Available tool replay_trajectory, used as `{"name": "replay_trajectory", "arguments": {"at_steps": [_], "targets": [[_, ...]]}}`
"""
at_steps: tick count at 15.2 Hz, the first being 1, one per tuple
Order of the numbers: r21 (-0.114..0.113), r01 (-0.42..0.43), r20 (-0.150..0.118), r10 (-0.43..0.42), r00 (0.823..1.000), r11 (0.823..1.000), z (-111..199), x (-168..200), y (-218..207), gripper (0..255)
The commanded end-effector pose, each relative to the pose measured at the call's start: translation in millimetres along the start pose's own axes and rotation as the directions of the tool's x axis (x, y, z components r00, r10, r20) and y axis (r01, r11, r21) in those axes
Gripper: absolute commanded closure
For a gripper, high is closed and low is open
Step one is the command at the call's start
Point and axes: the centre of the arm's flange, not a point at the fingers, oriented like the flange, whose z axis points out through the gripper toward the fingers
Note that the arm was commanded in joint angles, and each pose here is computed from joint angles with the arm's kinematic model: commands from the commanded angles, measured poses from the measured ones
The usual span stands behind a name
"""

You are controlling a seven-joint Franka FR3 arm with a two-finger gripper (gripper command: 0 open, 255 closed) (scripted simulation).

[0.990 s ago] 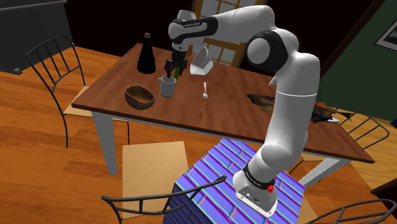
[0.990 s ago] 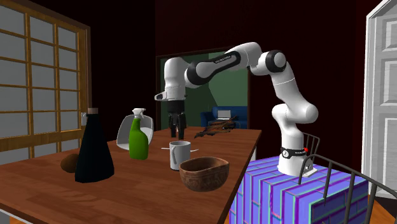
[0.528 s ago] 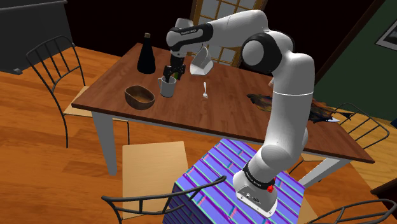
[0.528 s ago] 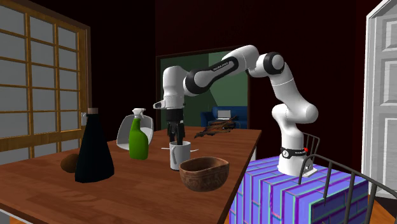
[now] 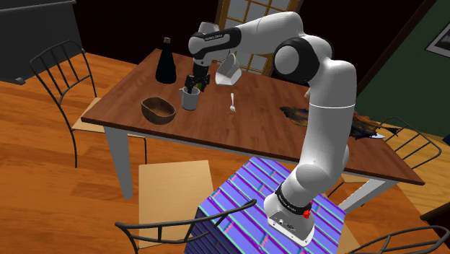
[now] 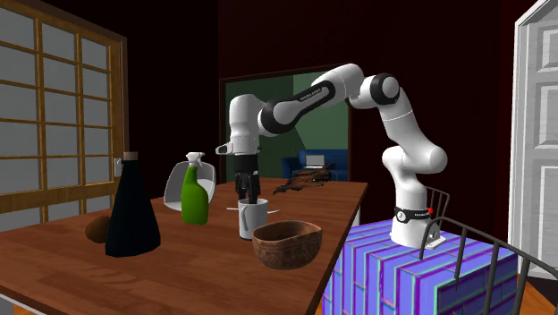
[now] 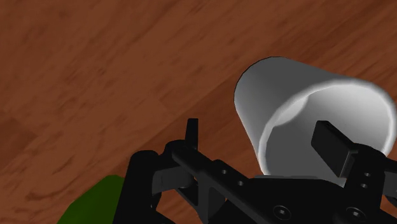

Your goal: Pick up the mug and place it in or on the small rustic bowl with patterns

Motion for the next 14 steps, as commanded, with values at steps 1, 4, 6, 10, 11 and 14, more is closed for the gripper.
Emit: {"name": "replay_trajectory", "arguments": {"at_steps": [1, 4, 6, 10, 11, 14], "targets": [[0.0, 0.0, 0.0, 0.0, 1.0, 1.0, 0, 0, 0, 255], [0.0, 0.0, 0.0, 0.0, 1.0, 1.0, 0, 0, 0, 255], [0.0, 0.0, 0.0, 0.0, 1.0, 1.0, 0, 0, 0, 255], [0.0, 0.0, 0.0, 0.0, 1.0, 1.0, 0, 0, 0, 255], [0.0, 0.0, 0.0, 0.0, 1.0, 1.0, -5, 0, 0, 255], [0.0, 0.0, 0.0, 0.0, 1.0, 1.0, -21, 0, -1, 255]]}}
